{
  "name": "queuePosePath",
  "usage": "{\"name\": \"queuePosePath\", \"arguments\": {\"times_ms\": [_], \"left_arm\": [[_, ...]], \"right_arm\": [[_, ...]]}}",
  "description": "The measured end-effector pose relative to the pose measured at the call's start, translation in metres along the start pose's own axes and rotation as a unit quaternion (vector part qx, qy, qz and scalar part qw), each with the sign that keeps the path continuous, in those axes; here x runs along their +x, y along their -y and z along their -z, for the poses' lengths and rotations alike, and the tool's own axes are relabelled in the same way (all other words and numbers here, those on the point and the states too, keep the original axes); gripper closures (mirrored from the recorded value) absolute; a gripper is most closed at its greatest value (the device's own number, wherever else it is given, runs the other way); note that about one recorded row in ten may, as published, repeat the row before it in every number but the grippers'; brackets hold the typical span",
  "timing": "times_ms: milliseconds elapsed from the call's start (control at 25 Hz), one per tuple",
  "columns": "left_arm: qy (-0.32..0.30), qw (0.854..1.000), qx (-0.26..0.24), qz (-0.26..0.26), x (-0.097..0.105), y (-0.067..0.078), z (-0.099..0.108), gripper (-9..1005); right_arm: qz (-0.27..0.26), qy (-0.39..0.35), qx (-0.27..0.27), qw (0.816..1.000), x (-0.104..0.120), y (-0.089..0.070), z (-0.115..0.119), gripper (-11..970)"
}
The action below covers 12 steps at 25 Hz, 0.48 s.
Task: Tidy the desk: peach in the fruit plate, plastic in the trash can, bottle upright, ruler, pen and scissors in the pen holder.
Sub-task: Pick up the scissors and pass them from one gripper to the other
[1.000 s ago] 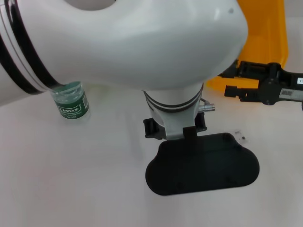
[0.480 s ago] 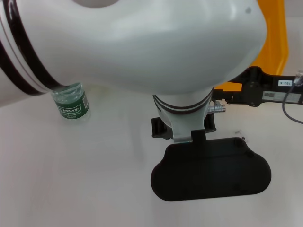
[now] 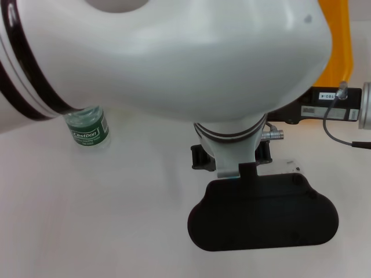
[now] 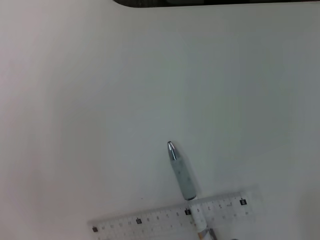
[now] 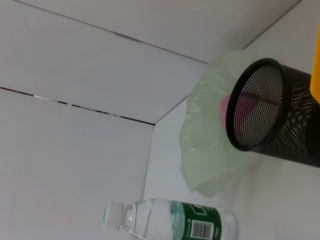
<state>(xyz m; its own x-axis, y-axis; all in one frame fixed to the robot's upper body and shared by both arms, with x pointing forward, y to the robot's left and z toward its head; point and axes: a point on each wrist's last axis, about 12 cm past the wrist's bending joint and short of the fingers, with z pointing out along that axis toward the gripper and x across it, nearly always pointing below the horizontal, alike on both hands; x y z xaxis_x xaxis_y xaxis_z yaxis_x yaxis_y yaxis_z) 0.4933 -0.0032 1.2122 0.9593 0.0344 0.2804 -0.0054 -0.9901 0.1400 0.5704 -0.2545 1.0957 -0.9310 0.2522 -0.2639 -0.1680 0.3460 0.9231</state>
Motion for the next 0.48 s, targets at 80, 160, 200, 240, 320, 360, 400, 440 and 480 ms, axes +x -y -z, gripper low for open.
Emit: {"name": "queuePosePath", "arguments": {"times_ms": [80,160,200,240,320,360,400,440,480], "left_arm": [[0.000,1.000,-0.002,-0.001,0.000,0.000,0.001,752],[-0.001,1.000,-0.004,-0.002,0.000,-0.001,0.001,750],[-0.001,1.000,-0.005,-0.002,0.000,-0.001,0.001,749],[-0.002,1.000,-0.006,-0.002,0.000,-0.002,0.001,749],[-0.002,1.000,-0.008,-0.002,0.000,-0.002,0.001,747],[-0.002,1.000,-0.008,-0.002,0.000,-0.002,0.001,747],[-0.002,1.000,-0.009,-0.002,0.000,-0.002,0.001,746],[-0.002,1.000,-0.009,-0.002,0.000,-0.002,0.001,745],[-0.002,1.000,-0.009,-0.002,0.000,-0.002,0.001,745]], "right_arm": [[0.000,-0.003,-0.002,1.000,0.000,0.000,-0.004,169],[0.000,-0.007,-0.002,1.000,0.000,0.000,-0.007,171],[0.000,-0.009,-0.001,1.000,0.001,0.000,-0.008,171],[0.001,-0.012,0.000,1.000,0.001,0.000,-0.009,172],[0.004,-0.021,0.006,1.000,0.001,0.000,-0.013,173],[0.004,-0.021,0.006,1.000,0.001,0.000,-0.013,174],[0.005,-0.025,0.008,1.000,0.002,0.000,-0.014,174],[0.006,-0.029,0.010,1.000,0.002,0.000,-0.016,175],[0.007,-0.031,0.012,0.999,0.003,0.000,-0.017,175]]}}
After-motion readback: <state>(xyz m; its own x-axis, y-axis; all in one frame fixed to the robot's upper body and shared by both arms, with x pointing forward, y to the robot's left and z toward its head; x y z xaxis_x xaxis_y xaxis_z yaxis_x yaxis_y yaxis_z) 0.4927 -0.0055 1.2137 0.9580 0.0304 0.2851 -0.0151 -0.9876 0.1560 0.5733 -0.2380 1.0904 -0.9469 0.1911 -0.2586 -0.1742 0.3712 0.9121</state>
